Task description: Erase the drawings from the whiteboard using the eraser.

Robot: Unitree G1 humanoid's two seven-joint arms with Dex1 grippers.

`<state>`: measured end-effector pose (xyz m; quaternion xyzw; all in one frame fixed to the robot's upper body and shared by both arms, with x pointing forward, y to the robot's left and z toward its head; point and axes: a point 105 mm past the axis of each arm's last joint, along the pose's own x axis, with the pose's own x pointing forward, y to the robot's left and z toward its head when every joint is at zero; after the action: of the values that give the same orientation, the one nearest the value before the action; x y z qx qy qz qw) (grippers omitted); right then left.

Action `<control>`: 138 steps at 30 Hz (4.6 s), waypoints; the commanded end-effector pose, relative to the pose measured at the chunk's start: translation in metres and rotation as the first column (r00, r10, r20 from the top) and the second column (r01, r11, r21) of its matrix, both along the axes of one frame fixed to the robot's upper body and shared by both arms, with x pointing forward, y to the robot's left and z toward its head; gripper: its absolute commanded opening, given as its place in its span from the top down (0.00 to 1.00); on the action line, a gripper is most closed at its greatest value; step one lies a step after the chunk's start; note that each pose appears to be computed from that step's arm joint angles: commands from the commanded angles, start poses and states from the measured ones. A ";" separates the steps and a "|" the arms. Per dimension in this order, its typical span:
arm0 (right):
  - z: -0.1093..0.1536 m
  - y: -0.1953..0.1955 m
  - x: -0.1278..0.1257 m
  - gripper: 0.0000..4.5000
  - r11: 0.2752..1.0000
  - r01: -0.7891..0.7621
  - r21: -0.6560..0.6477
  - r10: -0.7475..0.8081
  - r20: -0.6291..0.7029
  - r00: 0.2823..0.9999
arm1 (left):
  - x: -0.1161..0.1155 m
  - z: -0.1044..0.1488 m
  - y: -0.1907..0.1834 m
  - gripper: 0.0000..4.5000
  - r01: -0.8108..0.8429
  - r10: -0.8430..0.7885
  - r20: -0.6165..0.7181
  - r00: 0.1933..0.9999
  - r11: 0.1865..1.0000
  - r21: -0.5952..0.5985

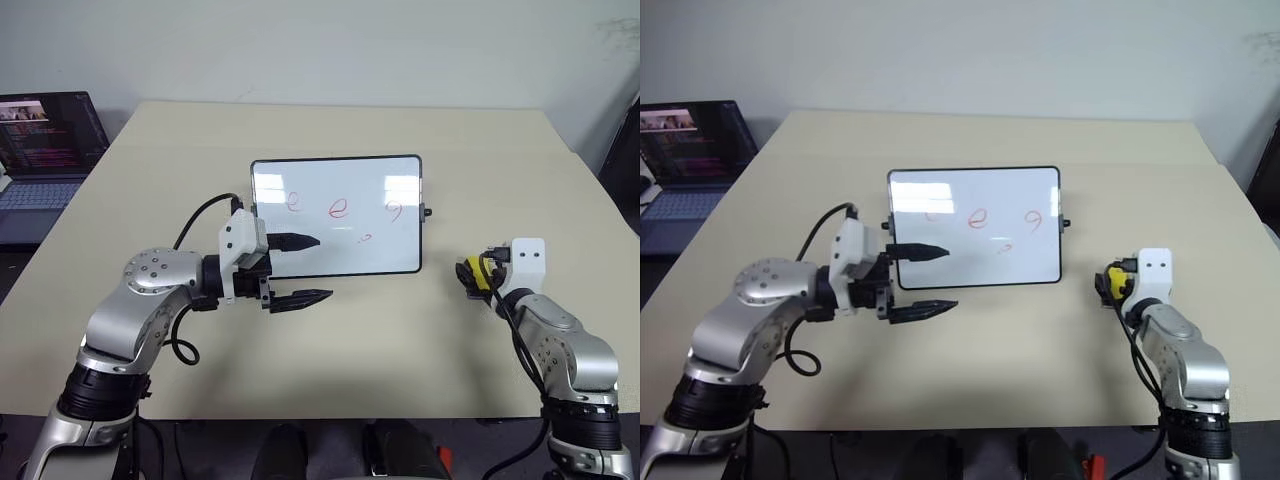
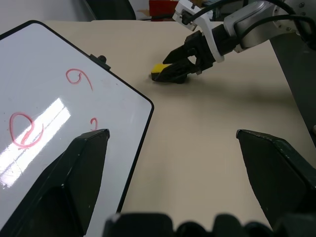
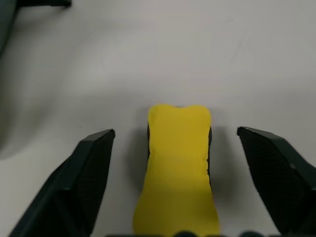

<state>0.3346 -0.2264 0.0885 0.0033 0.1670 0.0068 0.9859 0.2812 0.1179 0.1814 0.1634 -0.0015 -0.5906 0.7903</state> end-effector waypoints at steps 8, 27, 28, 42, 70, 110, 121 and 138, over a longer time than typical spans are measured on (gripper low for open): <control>0.015 -0.006 0.009 0.70 1.000 0.018 -0.007 -0.017 0.073 0.997 | -0.007 0.005 0.000 0.00 -0.011 0.011 0.032 0.999 1.000 -0.007; 0.063 0.118 -0.049 0.70 0.715 -0.650 -0.257 0.691 0.118 0.713 | -0.024 -0.023 0.053 0.00 -0.367 0.365 -0.088 0.927 0.930 -0.002; 0.067 0.126 -0.049 0.70 0.688 -0.669 -0.280 0.717 0.120 0.687 | -0.025 -0.023 0.056 0.00 -0.385 0.383 -0.088 0.919 0.923 0.001; 0.107 0.241 0.019 0.71 0.466 -0.689 -0.555 0.871 0.149 0.469 | -0.003 -0.003 0.097 0.00 -0.597 0.598 0.018 0.801 0.801 -0.042; 0.143 0.272 0.091 0.71 0.427 -0.464 -0.776 0.845 0.159 0.511 | 0.009 -0.002 0.096 0.00 -0.551 0.550 0.028 0.835 0.834 0.025; 0.066 0.243 0.081 0.71 0.129 -0.657 -0.743 0.857 -0.250 0.451 | 0.003 -0.013 0.074 0.00 -0.409 0.410 -0.039 0.911 0.912 0.042; 0.105 0.244 0.092 0.71 0.277 -0.523 -0.806 0.847 -0.052 0.530 | 0.001 -0.012 0.069 0.00 -0.357 0.360 -0.051 0.931 0.932 0.060; 0.123 0.218 0.017 0.71 0.455 -0.722 -0.521 0.882 0.152 0.446 | 0.006 -0.004 0.050 0.00 -0.248 0.249 -0.049 0.967 0.968 0.025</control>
<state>0.3689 0.0005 0.1974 -0.2906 -0.0440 0.4463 0.8453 0.2895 0.1748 0.1680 0.1469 0.0656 -0.4769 0.8641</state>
